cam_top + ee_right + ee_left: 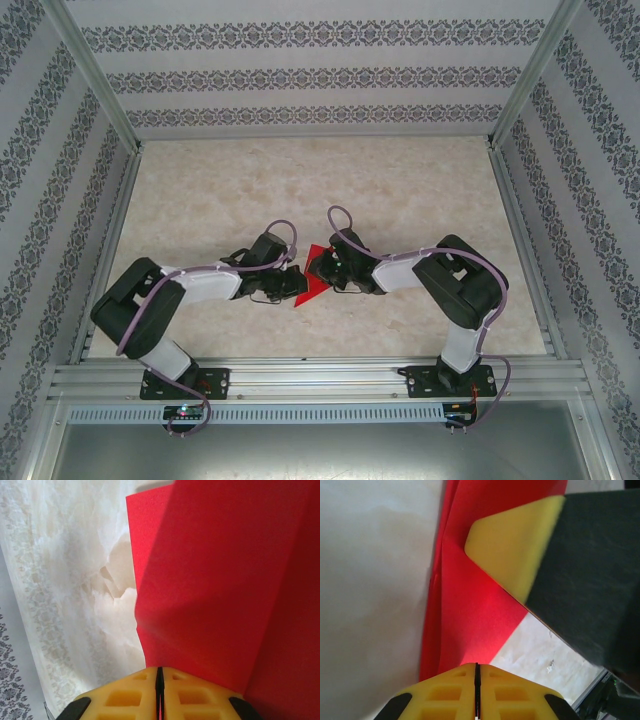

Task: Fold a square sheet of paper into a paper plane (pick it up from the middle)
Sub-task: Fourth fold the wing at the center of the table.

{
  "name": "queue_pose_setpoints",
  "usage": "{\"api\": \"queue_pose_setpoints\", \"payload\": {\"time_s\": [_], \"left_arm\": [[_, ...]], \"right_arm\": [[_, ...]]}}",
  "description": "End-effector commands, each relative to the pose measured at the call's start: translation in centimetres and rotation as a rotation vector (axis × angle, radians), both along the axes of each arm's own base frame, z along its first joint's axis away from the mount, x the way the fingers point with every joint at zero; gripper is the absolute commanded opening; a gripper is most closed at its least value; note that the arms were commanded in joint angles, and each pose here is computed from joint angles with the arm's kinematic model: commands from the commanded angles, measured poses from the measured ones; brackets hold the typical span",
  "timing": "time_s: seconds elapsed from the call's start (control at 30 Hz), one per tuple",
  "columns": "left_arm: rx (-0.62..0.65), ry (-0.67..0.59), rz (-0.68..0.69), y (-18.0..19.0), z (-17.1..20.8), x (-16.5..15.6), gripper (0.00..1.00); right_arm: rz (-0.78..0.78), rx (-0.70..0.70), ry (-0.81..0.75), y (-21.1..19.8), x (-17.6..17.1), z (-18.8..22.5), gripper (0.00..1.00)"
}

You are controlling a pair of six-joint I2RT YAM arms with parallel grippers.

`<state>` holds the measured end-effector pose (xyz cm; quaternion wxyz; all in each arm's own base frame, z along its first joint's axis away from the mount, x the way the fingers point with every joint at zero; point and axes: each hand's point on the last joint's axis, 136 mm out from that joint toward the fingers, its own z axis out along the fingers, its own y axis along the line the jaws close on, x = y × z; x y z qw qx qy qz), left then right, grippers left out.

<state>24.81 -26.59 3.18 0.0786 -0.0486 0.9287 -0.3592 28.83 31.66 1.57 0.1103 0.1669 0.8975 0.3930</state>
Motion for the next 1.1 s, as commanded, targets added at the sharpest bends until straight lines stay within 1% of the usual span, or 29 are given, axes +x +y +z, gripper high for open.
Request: {"api": "queue_pose_setpoints", "payload": {"time_s": [0.0, 0.23, 0.33, 0.43, 0.53, 0.6, 0.67, 0.73, 0.77, 0.87, 1.07], "left_arm": [[-0.067, -0.033, 0.018, -1.1, 1.3, 1.7, 0.1], [0.125, 0.062, 0.038, 2.2, -2.6, -0.5, 0.1], [0.262, 0.117, 0.033, 4.6, -4.9, -2.1, 0.06], [0.326, 0.12, 0.022, 5.9, -5.3, -2.8, 0.04], [0.351, 0.125, 0.002, 6.2, -5.5, -3.0, 0.04], [0.34, 0.138, -0.008, 6.0, -6.0, -3.3, 0.03], [0.336, 0.144, -0.015, 5.8, -6.2, -3.4, 0.03], [0.328, 0.14, -0.018, 5.7, -6.1, -3.3, 0.03], [0.326, 0.139, -0.02, 5.6, -6.1, -3.3, 0.02], [0.325, 0.143, -0.028, 5.4, -6.2, -3.3, 0.02], [0.333, 0.144, -0.033, 5.5, -6.2, -3.4, 0.01]], "right_arm": [[-0.023, -0.144, 0.124, -2.9, -2.7, -4.5, 0.13], [0.021, -0.107, 0.076, -2.0, -1.9, -3.1, 0.14], [0.051, -0.08, 0.028, -1.6, -1.0, -1.5, 0.15], [0.092, -0.049, -0.042, -1.3, 0.1, 1.0, 0.16], [0.153, -0.018, -0.108, -1.0, 0.7, 3.5, 0.17], [0.179, -0.011, -0.137, -1.1, 0.6, 4.9, 0.17], [0.189, -0.014, -0.156, -1.2, 0.3, 5.5, 0.13], [0.195, -0.029, -0.135, -1.1, -0.2, 5.3, 0.03], [0.207, -0.038, -0.122, -0.7, -0.7, 5.0, 0.0], [0.245, -0.051, -0.109, 1.0, -1.7, 4.2, 0.0], [0.206, -0.08, -0.064, 1.2, -1.4, 1.3, 0.0]]}}
